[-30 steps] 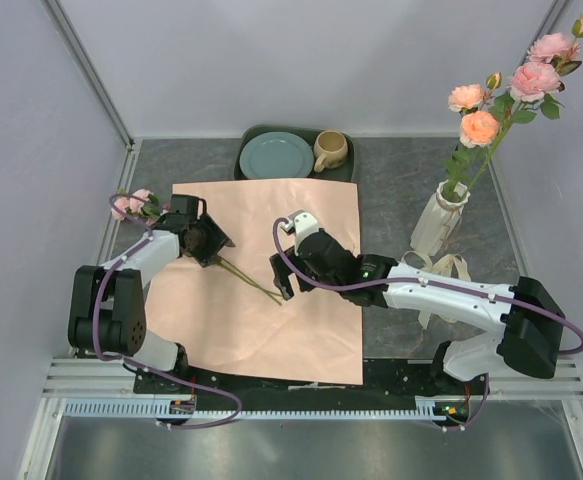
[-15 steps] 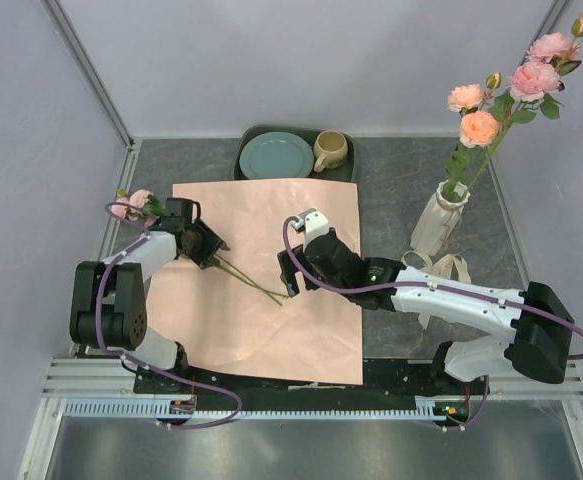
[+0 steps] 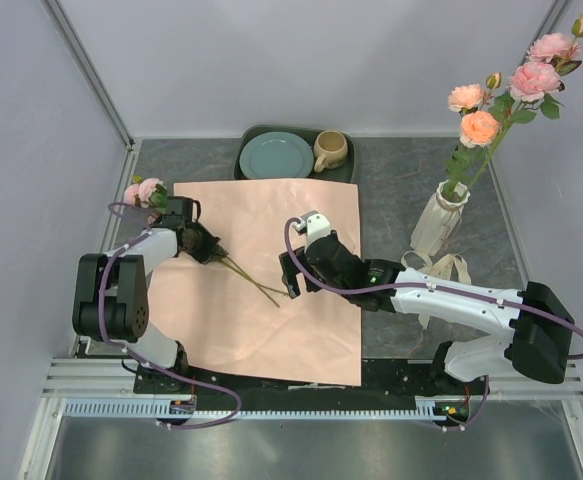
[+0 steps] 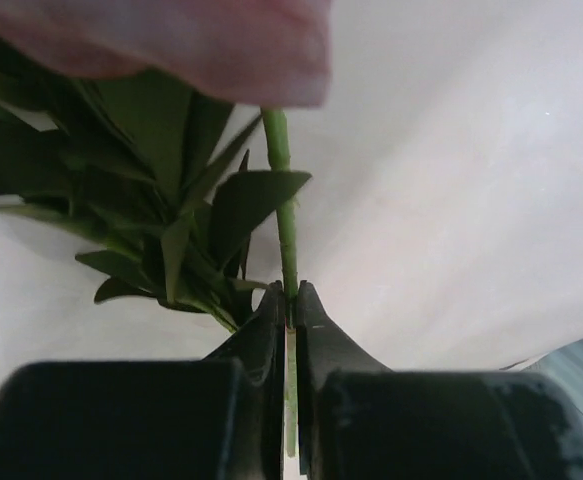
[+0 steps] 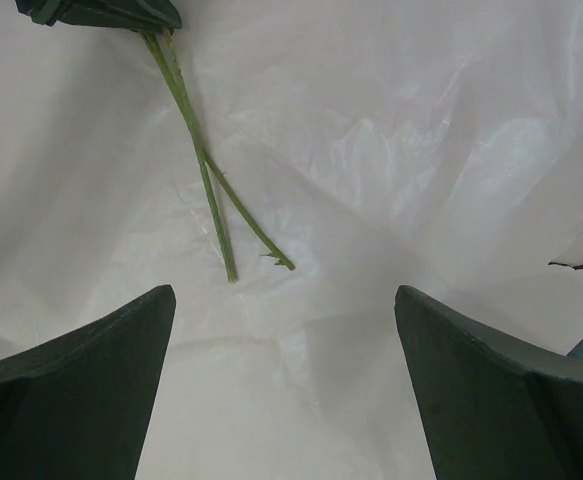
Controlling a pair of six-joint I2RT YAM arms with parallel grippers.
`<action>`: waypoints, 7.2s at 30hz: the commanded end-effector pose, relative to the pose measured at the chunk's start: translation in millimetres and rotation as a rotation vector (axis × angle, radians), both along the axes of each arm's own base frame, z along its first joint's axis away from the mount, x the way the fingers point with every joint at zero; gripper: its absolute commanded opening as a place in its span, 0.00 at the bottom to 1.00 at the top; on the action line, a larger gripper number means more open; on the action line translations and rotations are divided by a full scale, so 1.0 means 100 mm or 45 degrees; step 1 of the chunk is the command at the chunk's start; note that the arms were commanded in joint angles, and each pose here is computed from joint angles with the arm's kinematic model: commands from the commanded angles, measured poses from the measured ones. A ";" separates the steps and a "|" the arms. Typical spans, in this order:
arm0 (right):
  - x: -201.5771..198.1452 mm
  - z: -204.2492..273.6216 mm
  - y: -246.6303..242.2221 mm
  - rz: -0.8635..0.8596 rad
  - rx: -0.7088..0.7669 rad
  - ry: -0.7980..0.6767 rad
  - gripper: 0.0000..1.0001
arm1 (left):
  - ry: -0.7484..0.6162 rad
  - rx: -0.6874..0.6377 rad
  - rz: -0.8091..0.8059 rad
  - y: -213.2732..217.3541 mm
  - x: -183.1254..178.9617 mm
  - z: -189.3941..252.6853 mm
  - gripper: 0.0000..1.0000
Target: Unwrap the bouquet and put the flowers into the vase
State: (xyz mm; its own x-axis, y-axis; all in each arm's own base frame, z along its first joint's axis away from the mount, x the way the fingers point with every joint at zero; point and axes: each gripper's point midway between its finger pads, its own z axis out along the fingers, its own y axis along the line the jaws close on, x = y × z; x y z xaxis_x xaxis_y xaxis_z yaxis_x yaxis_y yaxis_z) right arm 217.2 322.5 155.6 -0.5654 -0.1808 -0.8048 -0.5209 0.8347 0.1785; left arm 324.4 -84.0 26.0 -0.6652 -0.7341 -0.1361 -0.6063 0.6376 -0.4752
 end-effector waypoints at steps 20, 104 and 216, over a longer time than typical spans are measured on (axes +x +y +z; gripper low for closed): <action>0.16 1.20 -0.12 -0.047 0.358 -0.049 0.98 | -1.403 -0.384 -0.848 -1.09 -0.21 2.59 0.02; 0.53 4.36 -2.82 -1.162 -0.251 -0.985 0.00 | -1.380 -0.181 -1.582 -2.20 -1.26 2.49 0.77; 0.52 1.48 -3.07 -1.098 -0.255 -0.296 0.98 | -1.217 -0.043 -1.404 -1.98 -0.90 2.28 0.78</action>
State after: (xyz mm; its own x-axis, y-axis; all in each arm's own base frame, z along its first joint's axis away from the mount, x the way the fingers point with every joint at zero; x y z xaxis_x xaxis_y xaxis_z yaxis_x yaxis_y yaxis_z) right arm 285.5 4.0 299.9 -0.3934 0.0056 -0.9194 0.3618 0.9202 -0.1492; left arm 214.4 -290.3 255.0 -0.5121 0.1023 -0.8528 0.7919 0.4406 -0.4228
